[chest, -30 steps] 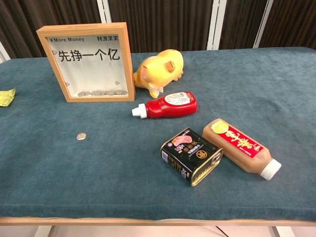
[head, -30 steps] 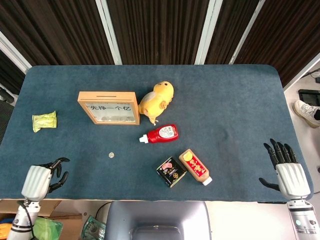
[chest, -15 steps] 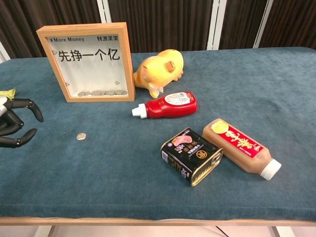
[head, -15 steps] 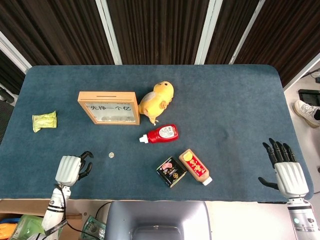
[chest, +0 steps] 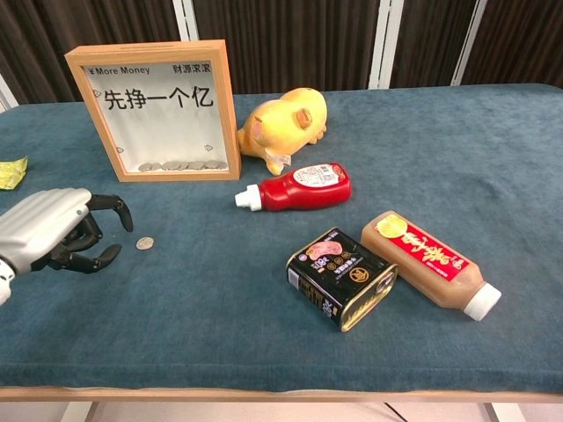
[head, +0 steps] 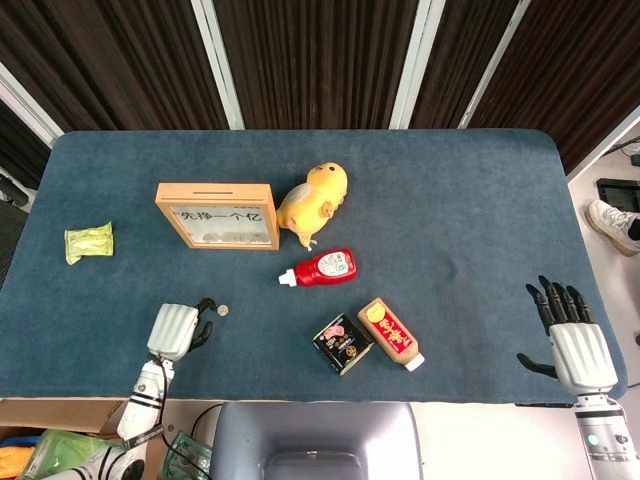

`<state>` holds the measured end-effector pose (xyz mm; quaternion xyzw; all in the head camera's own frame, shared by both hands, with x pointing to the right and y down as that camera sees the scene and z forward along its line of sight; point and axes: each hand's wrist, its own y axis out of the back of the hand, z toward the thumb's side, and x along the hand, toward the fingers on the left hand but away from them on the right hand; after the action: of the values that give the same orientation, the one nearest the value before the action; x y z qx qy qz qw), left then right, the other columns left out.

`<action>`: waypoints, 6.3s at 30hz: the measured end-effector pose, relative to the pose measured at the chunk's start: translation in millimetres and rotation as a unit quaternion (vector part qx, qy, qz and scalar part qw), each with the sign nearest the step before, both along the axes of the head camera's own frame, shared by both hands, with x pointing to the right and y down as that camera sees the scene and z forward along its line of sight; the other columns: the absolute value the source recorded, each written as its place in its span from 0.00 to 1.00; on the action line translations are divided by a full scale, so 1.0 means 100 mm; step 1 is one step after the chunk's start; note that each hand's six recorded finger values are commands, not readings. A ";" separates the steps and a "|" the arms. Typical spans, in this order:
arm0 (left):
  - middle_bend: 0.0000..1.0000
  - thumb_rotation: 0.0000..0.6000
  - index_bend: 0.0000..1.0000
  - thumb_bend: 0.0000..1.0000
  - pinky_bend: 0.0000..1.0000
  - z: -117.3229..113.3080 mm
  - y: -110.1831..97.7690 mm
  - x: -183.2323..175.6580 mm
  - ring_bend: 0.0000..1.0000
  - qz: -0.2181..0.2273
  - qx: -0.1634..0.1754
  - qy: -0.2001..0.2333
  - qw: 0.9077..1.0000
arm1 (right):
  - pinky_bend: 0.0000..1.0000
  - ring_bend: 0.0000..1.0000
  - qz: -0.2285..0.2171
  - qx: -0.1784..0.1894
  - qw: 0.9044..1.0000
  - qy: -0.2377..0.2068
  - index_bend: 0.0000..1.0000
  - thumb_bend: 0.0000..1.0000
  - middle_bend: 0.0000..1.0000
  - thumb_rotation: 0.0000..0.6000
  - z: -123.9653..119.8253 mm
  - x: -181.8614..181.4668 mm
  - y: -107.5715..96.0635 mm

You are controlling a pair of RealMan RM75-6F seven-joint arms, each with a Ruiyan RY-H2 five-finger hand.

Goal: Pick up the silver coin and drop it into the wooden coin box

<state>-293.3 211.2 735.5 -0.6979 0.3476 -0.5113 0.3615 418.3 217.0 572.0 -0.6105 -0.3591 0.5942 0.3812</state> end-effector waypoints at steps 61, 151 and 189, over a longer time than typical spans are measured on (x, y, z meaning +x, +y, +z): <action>1.00 1.00 0.45 0.39 1.00 0.28 -0.04 0.12 1.00 0.021 -0.010 -0.071 0.997 | 0.00 0.00 0.010 -0.001 1.000 -0.002 0.00 0.17 0.00 1.00 -0.02 0.04 -0.02; 1.00 1.00 0.70 0.65 1.00 -1.43 -2.11 -0.24 1.00 -0.141 0.004 0.135 0.981 | 0.00 0.00 0.027 -0.014 1.000 -0.006 0.00 0.17 0.00 1.00 0.02 0.10 -0.10; 1.00 1.00 0.70 0.64 1.00 -1.04 -2.75 0.20 1.00 -0.160 -0.065 0.103 0.980 | 0.00 0.00 0.060 -0.003 0.998 -0.020 0.00 0.17 0.00 1.00 -0.12 0.31 -0.16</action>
<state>-273.3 -64.2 631.9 -0.7039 0.4566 -0.5094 0.1912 449.6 201.3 560.3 -0.6011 -0.4009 0.6043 0.3358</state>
